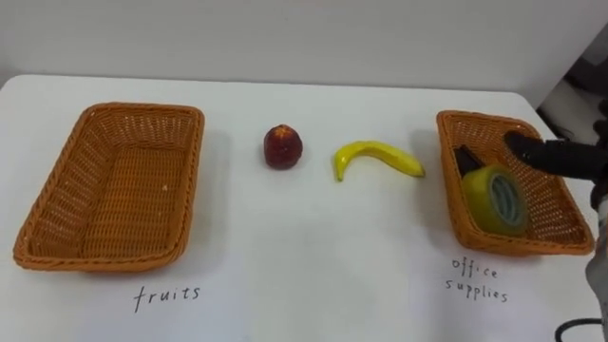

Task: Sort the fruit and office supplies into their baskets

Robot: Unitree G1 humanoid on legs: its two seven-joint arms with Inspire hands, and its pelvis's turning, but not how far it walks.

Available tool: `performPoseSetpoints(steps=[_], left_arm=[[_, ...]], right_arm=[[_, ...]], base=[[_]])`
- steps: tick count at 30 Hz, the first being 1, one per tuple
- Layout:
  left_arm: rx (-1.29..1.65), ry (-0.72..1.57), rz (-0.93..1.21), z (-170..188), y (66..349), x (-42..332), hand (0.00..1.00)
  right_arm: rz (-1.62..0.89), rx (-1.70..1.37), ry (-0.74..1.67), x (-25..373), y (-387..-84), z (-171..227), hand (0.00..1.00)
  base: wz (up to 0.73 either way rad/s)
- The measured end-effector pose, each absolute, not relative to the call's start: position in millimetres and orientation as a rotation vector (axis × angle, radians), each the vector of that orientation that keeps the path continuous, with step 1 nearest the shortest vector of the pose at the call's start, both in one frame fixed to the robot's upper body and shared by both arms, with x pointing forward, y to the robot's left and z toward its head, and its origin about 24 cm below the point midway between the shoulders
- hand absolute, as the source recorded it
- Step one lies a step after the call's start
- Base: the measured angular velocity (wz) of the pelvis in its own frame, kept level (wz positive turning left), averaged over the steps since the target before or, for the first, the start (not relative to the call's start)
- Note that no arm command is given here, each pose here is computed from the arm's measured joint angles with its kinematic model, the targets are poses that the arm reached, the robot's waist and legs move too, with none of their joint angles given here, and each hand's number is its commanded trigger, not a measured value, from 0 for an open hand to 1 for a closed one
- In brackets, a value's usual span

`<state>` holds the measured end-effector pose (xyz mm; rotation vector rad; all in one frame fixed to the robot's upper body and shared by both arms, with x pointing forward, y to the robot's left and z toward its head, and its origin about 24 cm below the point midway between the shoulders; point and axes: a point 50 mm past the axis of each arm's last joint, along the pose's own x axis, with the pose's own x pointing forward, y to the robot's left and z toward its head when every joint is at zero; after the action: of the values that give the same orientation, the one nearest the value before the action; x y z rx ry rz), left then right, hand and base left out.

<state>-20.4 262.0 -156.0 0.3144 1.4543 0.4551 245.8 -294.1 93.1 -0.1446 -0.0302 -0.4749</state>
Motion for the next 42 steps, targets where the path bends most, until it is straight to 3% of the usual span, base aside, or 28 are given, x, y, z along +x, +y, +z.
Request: performPoseSetpoints(steps=[16, 26, 42], left_arm=[[0.332, 1.448, 0.462, -154, 268, -20, 0.0], [0.37, 1.414, 0.435, -152, 274, -6, 0.0], [0.367, 1.387, 0.415, -153, 272, 6, 0.0]], right_arm=[[-0.377, -0.177, -0.103, 260, -278, 112, 0.0], [-0.202, -0.277, -0.071, 271, -243, 102, 0.0], [-0.086, -0.474, -0.049, 279, -234, 102, 0.0]], base=[[0.04], [0.07], [0.0]])
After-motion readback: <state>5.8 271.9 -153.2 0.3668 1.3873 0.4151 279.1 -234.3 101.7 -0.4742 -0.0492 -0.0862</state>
